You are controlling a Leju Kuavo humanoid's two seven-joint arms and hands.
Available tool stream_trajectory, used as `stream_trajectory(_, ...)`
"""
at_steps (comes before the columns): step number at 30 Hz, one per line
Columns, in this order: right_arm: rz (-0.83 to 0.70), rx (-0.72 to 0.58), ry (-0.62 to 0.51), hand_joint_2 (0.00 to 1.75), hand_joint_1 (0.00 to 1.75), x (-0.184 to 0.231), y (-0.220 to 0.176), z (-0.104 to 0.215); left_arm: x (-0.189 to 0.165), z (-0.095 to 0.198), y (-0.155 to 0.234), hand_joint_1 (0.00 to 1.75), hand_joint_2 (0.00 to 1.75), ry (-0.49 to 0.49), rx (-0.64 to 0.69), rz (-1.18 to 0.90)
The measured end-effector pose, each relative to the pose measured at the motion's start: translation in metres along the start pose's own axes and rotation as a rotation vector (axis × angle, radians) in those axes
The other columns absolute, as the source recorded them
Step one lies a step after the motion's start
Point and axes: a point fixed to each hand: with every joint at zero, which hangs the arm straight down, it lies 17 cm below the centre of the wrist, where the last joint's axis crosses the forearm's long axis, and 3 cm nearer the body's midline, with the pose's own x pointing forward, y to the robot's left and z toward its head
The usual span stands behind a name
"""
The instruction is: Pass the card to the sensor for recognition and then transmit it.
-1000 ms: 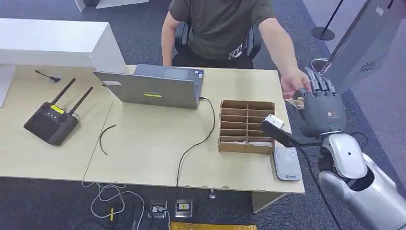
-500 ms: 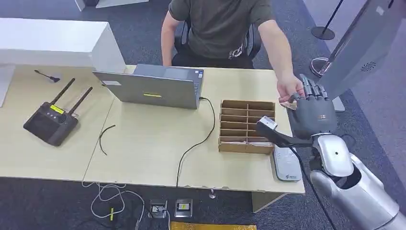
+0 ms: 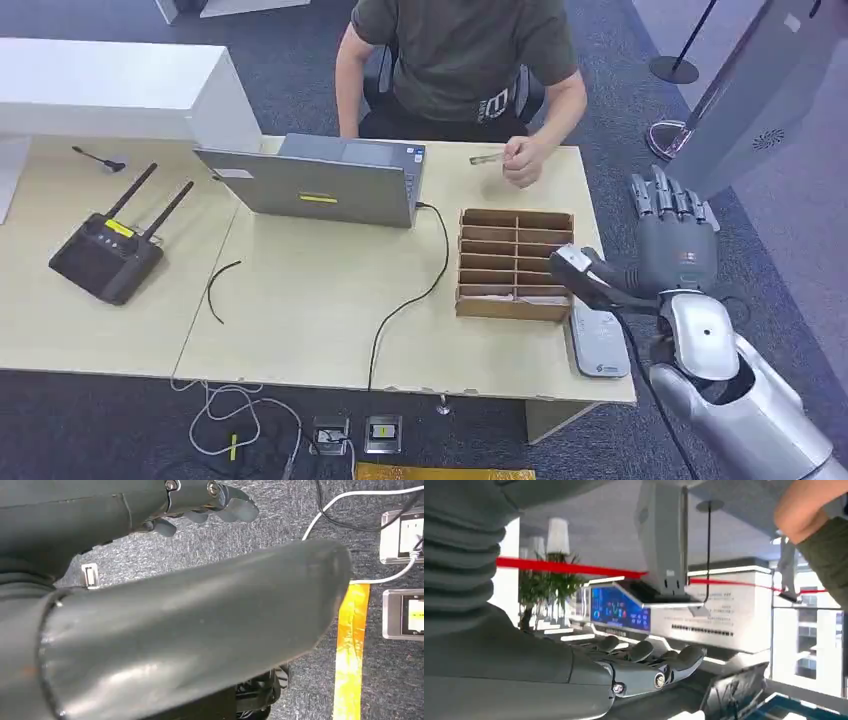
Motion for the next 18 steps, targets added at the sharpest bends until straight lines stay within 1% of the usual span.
stream_trajectory(4, -0.059, 0.115, 0.048, 0.0, 0.0, -0.005, 0.021, 0.011, -0.001, 0.0, -0.001, 0.0, 0.0, 0.005, -0.005, -0.017)
stream_trajectory(7, -0.064, 0.209, 0.087, 0.0, 0.0, -0.007, 0.034, 0.022, -0.001, 0.0, 0.0, 0.0, 0.0, 0.001, -0.005, -0.03)
stream_trajectory(10, -0.072, 0.22, 0.081, 0.0, 0.0, -0.003, 0.03, 0.025, -0.002, -0.001, 0.001, 0.0, 0.0, 0.001, -0.003, -0.032)
stream_trajectory(11, -0.076, 0.218, 0.076, 1.75, 0.0, 0.0, 0.027, 0.025, -0.002, -0.001, 0.001, 0.0, 0.0, 0.0, -0.003, -0.032)
stream_trajectory(15, -0.091, 0.229, 0.053, 1.75, 0.0, 0.007, 0.021, 0.029, -0.001, -0.001, 0.002, 0.0, 0.0, -0.006, 0.001, -0.043)
stream_trajectory(18, -0.048, 0.204, 0.024, 1.75, 0.0, 0.013, 0.012, 0.034, 0.0, -0.002, 0.005, 0.0, 0.0, -0.008, 0.009, -0.045)
